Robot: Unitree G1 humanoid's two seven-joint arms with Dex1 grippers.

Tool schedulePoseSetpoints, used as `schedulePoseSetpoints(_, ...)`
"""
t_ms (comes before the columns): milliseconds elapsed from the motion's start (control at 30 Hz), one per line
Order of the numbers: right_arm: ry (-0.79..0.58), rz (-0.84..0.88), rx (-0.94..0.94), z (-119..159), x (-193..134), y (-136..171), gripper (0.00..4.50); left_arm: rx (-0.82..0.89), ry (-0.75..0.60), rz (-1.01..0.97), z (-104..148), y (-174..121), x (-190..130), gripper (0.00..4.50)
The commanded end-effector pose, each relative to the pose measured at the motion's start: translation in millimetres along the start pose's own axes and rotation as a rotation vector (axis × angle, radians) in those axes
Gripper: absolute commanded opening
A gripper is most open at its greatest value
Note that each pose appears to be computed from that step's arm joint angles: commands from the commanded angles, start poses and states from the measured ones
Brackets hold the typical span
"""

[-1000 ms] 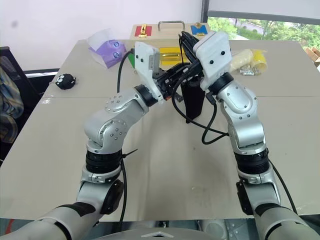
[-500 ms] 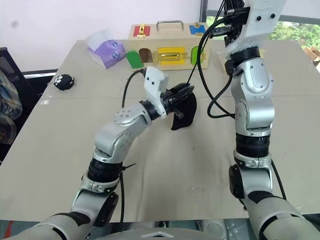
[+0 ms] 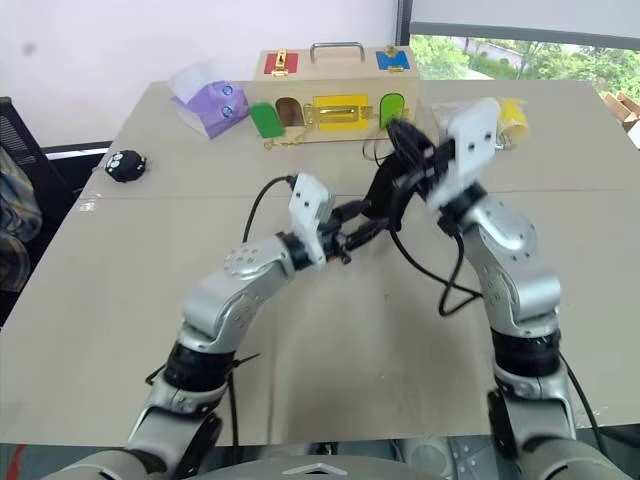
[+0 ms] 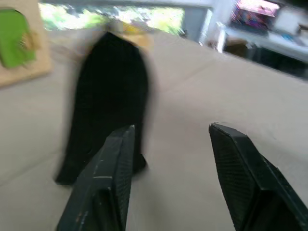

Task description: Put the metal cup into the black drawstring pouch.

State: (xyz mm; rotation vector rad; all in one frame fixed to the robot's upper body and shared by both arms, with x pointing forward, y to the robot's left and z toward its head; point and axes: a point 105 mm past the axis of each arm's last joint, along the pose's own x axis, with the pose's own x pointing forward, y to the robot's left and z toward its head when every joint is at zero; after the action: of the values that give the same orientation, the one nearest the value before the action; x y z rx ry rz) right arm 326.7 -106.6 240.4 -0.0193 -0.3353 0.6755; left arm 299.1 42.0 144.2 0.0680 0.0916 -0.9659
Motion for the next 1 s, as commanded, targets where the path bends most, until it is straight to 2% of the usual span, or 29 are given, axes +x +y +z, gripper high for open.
schedulePoseSetpoints(33,-0.064,0.038,-0.002,23.4,-10.6,1.0,0.0,0.007,0.021,-0.078,-1.2,-16.7,-17.4,2.49)
schedulePoseSetpoints(200,0.028,0.049,0.017,8.9,-36.2,-10.8,0.0,-0.079,0.156,-0.114,-37.2,-26.3,-62.0,2.49)
schedulePoseSetpoints(267,0.138,0.085,0.076,-8.4,-60.5,-12.1,0.0,-0.106,0.236,-0.013,-62.0,-8.8,-89.5,2.49)
schedulePoseSetpoints(333,0.263,0.15,0.143,-24.0,-84.2,-4.9,0.0,-0.094,0.287,0.058,-75.0,4.3,-107.0,2.49)
schedulePoseSetpoints(400,0.363,0.186,0.174,-35.8,-104.7,-2.7,0.0,-0.085,0.298,0.091,-78.7,10.6,-115.1,2.49)
schedulePoseSetpoints(467,0.407,0.207,0.199,-39.6,-114.0,-2.0,0.0,-0.094,0.289,0.11,-79.1,13.7,-118.3,2.49)
schedulePoseSetpoints(633,0.407,0.187,0.242,-35.5,-115.4,-10.9,0.0,-0.116,0.231,0.127,-67.8,14.2,-117.4,2.49)
schedulePoseSetpoints(733,0.495,0.191,0.287,-47.2,-135.9,-17.3,0.91,-0.089,0.192,0.138,-60.5,14.7,-120.4,2.56)
schedulePoseSetpoints(867,0.558,0.064,0.234,-67.0,-160.7,-51.7,2.88,-0.005,0.127,0.191,-50.2,21.8,-123.7,2.56)
schedulePoseSetpoints(1000,0.542,0.027,0.118,-76.5,-172.7,-71.7,2.88,0.02,0.075,0.223,-43.4,24.2,-123.5,2.56)
